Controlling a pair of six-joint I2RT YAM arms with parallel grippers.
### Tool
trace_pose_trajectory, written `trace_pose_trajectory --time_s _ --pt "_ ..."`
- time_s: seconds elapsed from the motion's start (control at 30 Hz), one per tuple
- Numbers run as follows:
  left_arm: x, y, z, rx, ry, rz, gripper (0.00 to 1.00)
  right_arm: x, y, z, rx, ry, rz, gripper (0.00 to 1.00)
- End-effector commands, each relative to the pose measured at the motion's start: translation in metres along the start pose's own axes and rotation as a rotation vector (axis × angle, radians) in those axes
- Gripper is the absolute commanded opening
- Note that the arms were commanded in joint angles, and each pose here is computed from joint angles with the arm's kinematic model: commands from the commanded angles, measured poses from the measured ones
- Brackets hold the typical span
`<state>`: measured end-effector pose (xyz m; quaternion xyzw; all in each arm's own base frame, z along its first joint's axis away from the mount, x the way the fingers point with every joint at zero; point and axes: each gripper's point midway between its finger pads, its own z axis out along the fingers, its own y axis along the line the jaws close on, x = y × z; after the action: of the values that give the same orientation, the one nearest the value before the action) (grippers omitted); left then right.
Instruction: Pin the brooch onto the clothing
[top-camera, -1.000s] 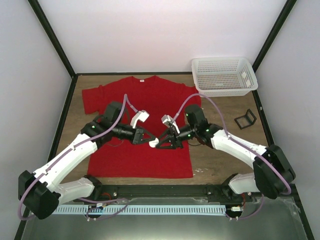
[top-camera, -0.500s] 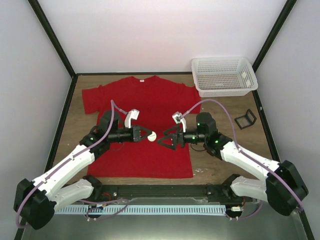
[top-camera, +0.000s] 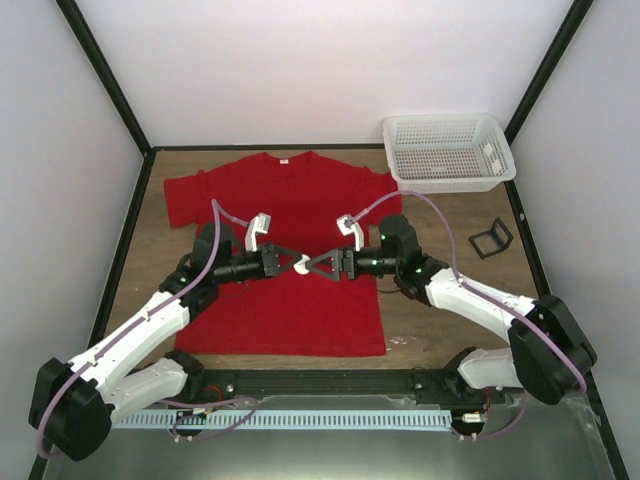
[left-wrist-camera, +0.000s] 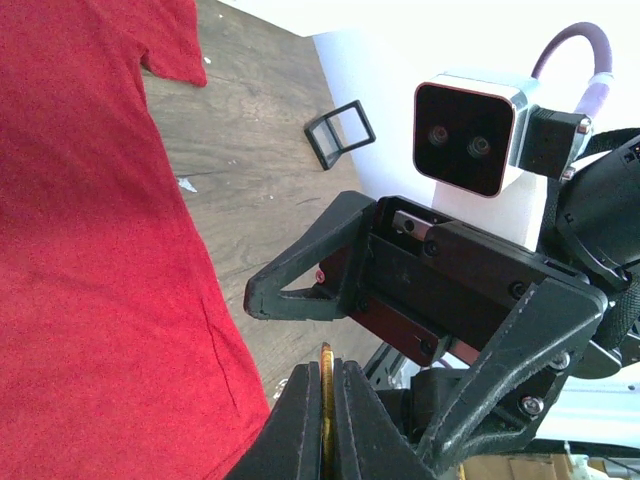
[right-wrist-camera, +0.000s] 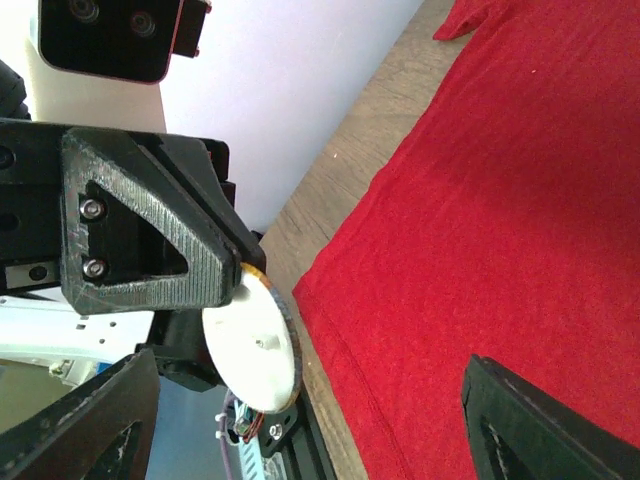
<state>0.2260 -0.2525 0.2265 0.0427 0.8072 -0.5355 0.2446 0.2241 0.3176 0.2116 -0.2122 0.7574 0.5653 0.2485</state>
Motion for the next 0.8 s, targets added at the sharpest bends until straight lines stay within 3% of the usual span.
trace_pose_trajectory --time_s 0.0,0.3,0.77 --pt "-0.001 -0.004 -0.002 0.035 -0.003 0.010 0.00 -0.022 0.009 0.003 -0.005 -0.035 -0.036 0.76" --pt "-0.001 -0.006 -0.001 0.057 0.012 0.017 0.00 -0.021 0.000 0.013 -0.005 -0.008 -0.017 0.63" --pt "0.003 -0.016 -0.001 0.117 0.046 0.046 0.00 -0.009 -0.015 0.019 0.028 0.041 0.031 0.58"
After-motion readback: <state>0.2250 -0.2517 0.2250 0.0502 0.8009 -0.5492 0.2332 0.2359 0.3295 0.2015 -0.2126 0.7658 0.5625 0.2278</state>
